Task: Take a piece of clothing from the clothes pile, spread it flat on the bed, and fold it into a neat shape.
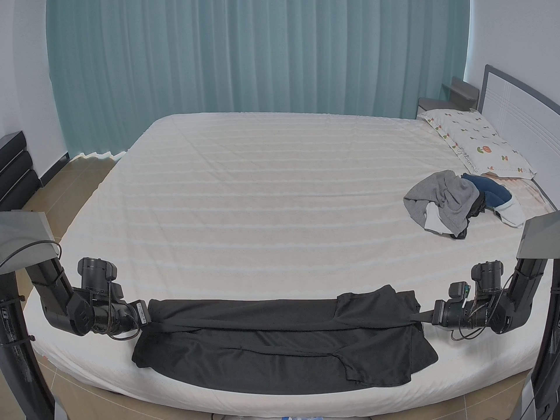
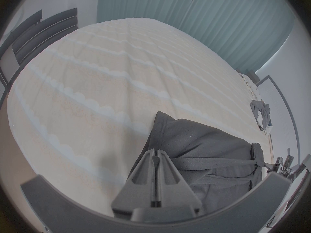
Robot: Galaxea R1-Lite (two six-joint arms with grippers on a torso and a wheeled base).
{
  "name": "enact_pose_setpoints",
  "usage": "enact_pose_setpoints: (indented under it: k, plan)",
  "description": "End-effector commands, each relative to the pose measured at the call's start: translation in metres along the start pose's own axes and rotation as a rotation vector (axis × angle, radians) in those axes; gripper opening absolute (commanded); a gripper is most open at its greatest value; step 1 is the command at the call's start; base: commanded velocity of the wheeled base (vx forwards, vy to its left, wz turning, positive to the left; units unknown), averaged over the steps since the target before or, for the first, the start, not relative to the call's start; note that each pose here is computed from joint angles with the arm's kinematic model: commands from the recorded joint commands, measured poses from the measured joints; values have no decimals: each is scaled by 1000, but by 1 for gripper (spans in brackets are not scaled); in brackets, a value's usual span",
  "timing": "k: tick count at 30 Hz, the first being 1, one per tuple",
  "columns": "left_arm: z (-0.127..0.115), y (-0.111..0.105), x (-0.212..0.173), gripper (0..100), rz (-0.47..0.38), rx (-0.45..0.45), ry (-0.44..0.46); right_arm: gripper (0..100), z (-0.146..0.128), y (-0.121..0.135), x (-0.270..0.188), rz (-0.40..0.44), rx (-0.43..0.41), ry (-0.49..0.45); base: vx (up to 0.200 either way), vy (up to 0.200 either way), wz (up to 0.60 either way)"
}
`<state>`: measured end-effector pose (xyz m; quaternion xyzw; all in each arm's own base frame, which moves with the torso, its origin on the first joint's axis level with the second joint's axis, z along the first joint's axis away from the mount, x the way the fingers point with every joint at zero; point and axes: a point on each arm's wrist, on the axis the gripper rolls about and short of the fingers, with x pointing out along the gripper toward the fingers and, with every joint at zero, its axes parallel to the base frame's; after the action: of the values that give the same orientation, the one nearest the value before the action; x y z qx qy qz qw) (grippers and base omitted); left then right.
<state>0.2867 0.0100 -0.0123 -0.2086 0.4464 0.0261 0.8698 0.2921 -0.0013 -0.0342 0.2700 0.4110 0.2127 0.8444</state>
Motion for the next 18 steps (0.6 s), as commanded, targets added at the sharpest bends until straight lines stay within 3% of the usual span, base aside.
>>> enact_pose_setpoints:
  k: [1,2,3,7,13,18]
  plan:
    - [-4,2,1,0,6,-4,17,100,-4,-1,1,-4,7,12,0,0,0]
    - [-4,2,1,0,6,-4,17,100,-4,-1,1,-4,7,12,0,0,0]
    - [-4,1,1,100,6,-4,15,100,-3,-1,1,-3,5,8,0,0,0]
    - [-7,2,-5,100,6,-7,18,100,3,1,-5,7,4,-24,0,0,0]
    - [-1,6,-23,100,-2,-32,-57,100,21,12,-21,21,16,-103,0,0,0]
    - [15,6,-37,100,-76,-105,-122,100,38,17,-20,20,74,-163,0,0,0]
